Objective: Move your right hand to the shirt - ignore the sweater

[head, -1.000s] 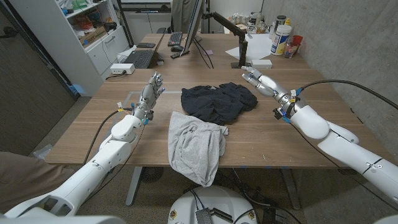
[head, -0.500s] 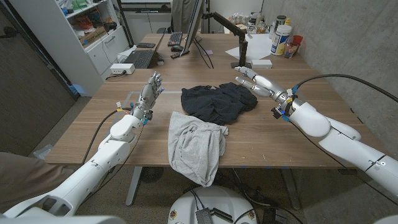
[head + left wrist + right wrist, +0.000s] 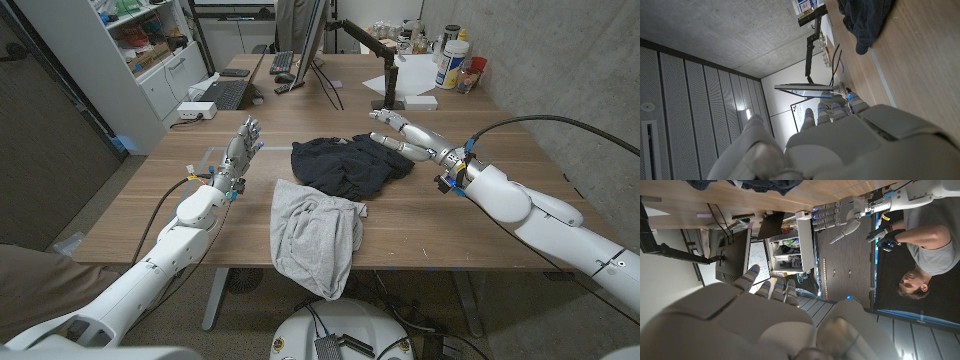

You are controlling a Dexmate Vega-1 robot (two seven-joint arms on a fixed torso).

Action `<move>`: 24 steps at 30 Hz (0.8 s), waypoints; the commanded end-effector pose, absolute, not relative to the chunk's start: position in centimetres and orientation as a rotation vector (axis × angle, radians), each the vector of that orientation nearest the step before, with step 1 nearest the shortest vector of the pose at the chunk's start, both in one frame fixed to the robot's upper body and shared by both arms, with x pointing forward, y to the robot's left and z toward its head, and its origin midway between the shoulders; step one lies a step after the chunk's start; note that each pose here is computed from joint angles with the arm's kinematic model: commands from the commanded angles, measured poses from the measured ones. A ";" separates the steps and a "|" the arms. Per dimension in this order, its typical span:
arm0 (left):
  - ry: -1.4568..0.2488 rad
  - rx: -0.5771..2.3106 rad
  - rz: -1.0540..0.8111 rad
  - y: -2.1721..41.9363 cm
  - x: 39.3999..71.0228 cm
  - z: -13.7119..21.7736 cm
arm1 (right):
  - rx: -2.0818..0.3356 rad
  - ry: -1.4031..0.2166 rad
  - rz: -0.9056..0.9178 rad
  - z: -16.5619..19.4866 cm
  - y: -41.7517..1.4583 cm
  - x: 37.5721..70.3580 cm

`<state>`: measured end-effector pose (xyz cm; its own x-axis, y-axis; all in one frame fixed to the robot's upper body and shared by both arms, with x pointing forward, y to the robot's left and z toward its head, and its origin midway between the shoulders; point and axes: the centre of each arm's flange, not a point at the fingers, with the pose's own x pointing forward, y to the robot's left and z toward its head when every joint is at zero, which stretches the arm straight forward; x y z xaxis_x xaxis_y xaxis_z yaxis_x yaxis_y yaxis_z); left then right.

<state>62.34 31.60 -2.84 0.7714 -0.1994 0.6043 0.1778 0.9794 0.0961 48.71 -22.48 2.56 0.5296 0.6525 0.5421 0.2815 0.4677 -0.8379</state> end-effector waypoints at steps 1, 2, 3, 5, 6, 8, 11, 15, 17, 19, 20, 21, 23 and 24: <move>-0.659 0.030 -0.207 31.4 62.3 -3.0 | -1.175 -1.076 0.287 2.0 -21.7 47.9; -0.659 0.030 -0.207 31.4 62.3 -3.0 | -1.175 -1.076 0.286 2.0 -21.7 47.9; -0.658 0.031 -0.206 31.4 62.3 -3.1 | -1.197 -1.088 0.277 1.8 -21.5 47.7; -0.658 0.031 -0.206 31.4 62.3 -3.1 | -1.198 -1.088 0.275 1.8 -21.5 47.7; -0.656 0.029 -0.204 31.4 62.3 -3.2 | -1.215 -1.094 0.270 1.8 -21.3 47.6; -0.656 0.029 -0.204 31.4 62.3 -3.2 | -1.215 -1.094 0.269 1.8 -21.3 47.6; -0.657 0.029 -0.202 31.4 62.2 -3.3 | -1.260 -1.117 0.246 1.7 -21.0 47.4; -0.655 0.026 -0.201 31.4 62.2 -3.4 | -1.292 -1.131 0.243 1.6 -20.7 47.2; -0.655 0.026 -0.201 31.4 62.2 -3.4 | -1.292 -1.131 0.242 1.6 -20.7 47.2; -0.656 0.025 -0.201 31.5 62.3 -3.3 | -1.284 -1.130 0.256 1.7 -20.6 47.1; -0.656 0.025 -0.201 31.5 62.3 -3.3 | -1.284 -1.130 0.256 1.7 -20.6 47.1; -0.656 0.025 -0.201 31.5 62.3 -3.3 | -1.284 -1.130 0.256 1.7 -20.6 47.1; -0.656 0.023 -0.202 31.4 62.4 -3.4 | -1.291 -1.139 0.250 1.7 -20.5 47.0; -0.656 0.023 -0.202 31.4 62.4 -3.4 | -1.291 -1.140 0.250 1.7 -20.5 47.0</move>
